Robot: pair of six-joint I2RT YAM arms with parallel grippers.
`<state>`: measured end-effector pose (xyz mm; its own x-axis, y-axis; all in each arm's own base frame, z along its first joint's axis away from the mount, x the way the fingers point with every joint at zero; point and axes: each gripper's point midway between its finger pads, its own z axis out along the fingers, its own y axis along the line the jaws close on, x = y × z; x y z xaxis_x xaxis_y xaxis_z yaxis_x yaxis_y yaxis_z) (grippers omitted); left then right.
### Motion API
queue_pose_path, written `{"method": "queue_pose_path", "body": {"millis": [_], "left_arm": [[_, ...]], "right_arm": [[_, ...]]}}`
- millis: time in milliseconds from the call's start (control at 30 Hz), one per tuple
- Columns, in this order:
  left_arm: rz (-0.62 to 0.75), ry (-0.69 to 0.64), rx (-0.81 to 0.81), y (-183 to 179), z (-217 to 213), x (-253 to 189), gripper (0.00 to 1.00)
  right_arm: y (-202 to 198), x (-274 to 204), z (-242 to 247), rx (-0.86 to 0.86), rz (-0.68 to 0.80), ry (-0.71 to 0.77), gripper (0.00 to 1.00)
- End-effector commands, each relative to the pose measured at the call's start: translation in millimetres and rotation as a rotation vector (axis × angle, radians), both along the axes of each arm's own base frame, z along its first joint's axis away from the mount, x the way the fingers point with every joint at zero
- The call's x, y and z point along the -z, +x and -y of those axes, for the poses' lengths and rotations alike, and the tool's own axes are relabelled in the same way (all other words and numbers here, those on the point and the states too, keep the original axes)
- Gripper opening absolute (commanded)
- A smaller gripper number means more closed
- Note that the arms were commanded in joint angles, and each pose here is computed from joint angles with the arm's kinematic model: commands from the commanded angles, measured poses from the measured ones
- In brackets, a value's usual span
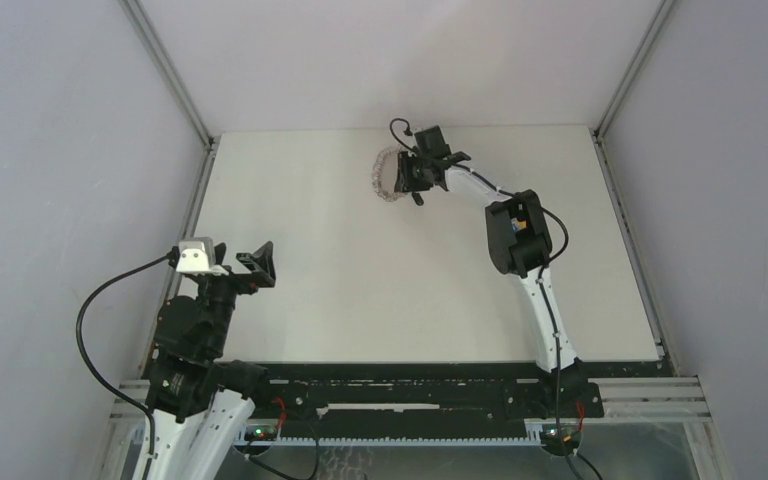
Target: Put the keys on the keyring
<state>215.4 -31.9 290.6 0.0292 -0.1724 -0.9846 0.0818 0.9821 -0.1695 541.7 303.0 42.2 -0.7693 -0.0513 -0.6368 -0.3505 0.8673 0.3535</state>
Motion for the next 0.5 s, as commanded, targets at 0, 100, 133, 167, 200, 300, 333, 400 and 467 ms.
{"method": "queue_pose_path", "body": {"millis": [0,100,133,167,200,300,333,400,467], "left_arm": [[0.017,0.018,0.007,0.5,0.9,-0.6,1.00],[0.017,0.017,0.011,0.4,1.7,-0.5,1.00],[0.017,0.018,0.011,0.4,1.7,-0.5,1.00],[0.017,0.018,0.012,0.3,2.0,-0.6,1.00],[0.015,0.018,0.014,0.6,2.4,-0.2,1.00],[0.015,0.018,0.016,0.4,2.8,-0.1,1.00],[0.013,0.018,0.018,0.6,3.2,0.3,1.00],[0.013,0.020,0.020,0.7,3.7,0.2,1.00],[0.010,0.019,0.022,0.8,4.1,0.6,1.00]], "right_arm": [[-3.9,-4.2,-4.6,-0.046,-0.030,0.022,0.35],[-6.9,-1.5,-7.8,-0.069,-0.050,0.043,0.33],[-7.5,-1.0,-8.3,-0.073,-0.054,0.048,0.31],[-7.5,-0.4,-8.1,-0.073,-0.058,0.051,0.30],[-6.8,-0.6,-7.2,-0.071,-0.060,0.056,0.28],[-6.1,-0.2,-5.0,-0.068,-0.070,0.073,0.19],[-6.4,0.5,-4.1,-0.066,-0.074,0.074,0.18],[-8.4,1.1,-3.7,-0.067,-0.077,0.072,0.18],[-10.7,2.6,-2.5,-0.066,-0.082,0.067,0.15]]}}
